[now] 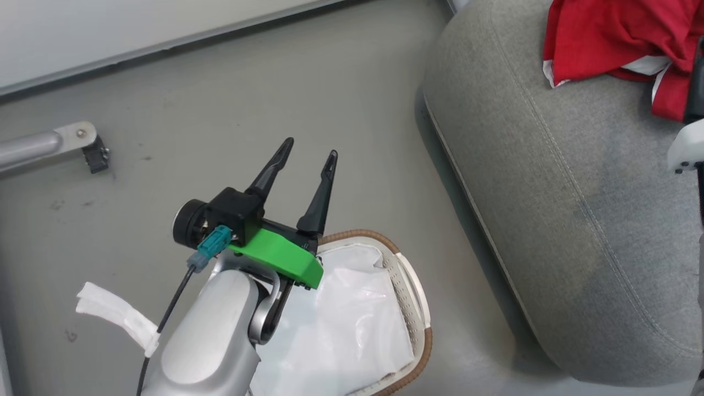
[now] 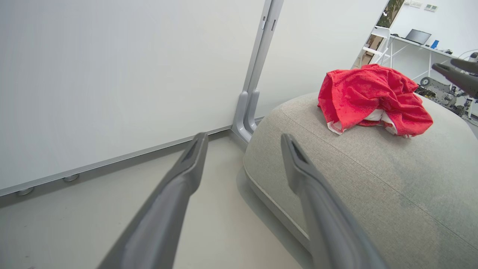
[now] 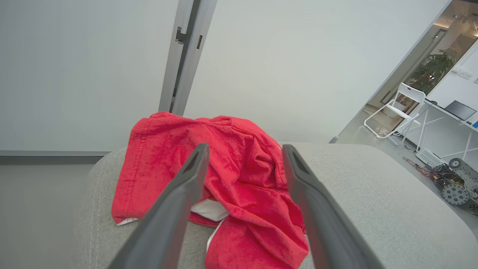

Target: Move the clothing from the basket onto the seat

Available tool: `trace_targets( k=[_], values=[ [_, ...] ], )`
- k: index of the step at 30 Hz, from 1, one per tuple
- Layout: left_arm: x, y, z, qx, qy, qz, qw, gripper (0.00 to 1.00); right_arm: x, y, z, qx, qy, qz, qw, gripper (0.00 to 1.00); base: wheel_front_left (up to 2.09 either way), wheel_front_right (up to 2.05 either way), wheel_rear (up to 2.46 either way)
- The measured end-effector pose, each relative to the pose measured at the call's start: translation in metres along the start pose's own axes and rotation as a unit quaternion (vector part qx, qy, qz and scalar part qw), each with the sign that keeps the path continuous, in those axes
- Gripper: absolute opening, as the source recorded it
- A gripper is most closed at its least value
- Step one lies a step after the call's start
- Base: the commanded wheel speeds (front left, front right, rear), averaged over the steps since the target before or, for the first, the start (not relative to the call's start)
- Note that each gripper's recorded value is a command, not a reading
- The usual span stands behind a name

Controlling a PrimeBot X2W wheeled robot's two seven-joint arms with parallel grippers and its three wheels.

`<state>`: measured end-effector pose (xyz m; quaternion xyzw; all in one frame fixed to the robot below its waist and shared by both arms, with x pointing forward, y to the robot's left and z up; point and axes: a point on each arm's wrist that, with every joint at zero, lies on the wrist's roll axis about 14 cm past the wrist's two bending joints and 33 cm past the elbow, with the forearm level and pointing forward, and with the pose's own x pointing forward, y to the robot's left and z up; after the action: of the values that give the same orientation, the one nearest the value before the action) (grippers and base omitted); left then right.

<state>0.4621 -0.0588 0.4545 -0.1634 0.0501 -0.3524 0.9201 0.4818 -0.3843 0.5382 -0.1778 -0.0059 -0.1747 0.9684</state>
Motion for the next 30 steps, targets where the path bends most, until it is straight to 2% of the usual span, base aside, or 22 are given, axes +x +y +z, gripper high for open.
trace_targets(
  k=[6, 16, 21, 30],
  values=[
    [-0.03, 0.027, 0.036, 0.006, -0.04, 0.075, 0.996, 1.0, -0.016, 0.034, 0.018, 0.047, -0.02, 0.033, 0.998, 1.0, 0.0, 0.0, 0.0],
    [-0.105, 0.081, 0.067, 0.027, -0.077, 0.209, 0.975, 1.0, -0.051, 0.118, 0.054, 0.112, -0.063, 0.127, 0.984, 1.0, 0.0, 0.0, 0.0],
    [-0.144, 0.091, 0.066, 0.027, -0.08, 0.255, 0.963, 1.0, -0.077, 0.146, 0.064, 0.149, -0.071, 0.159, 0.973, 1.0, 0.0, 0.0, 0.0],
    [-0.198, 0.09, 0.056, 0.032, -0.076, 0.305, 0.949, 1.0, -0.134, 0.186, 0.049, 0.213, -0.035, 0.227, 0.95, 1.0, 0.0, 0.0, 0.0]
  ],
)
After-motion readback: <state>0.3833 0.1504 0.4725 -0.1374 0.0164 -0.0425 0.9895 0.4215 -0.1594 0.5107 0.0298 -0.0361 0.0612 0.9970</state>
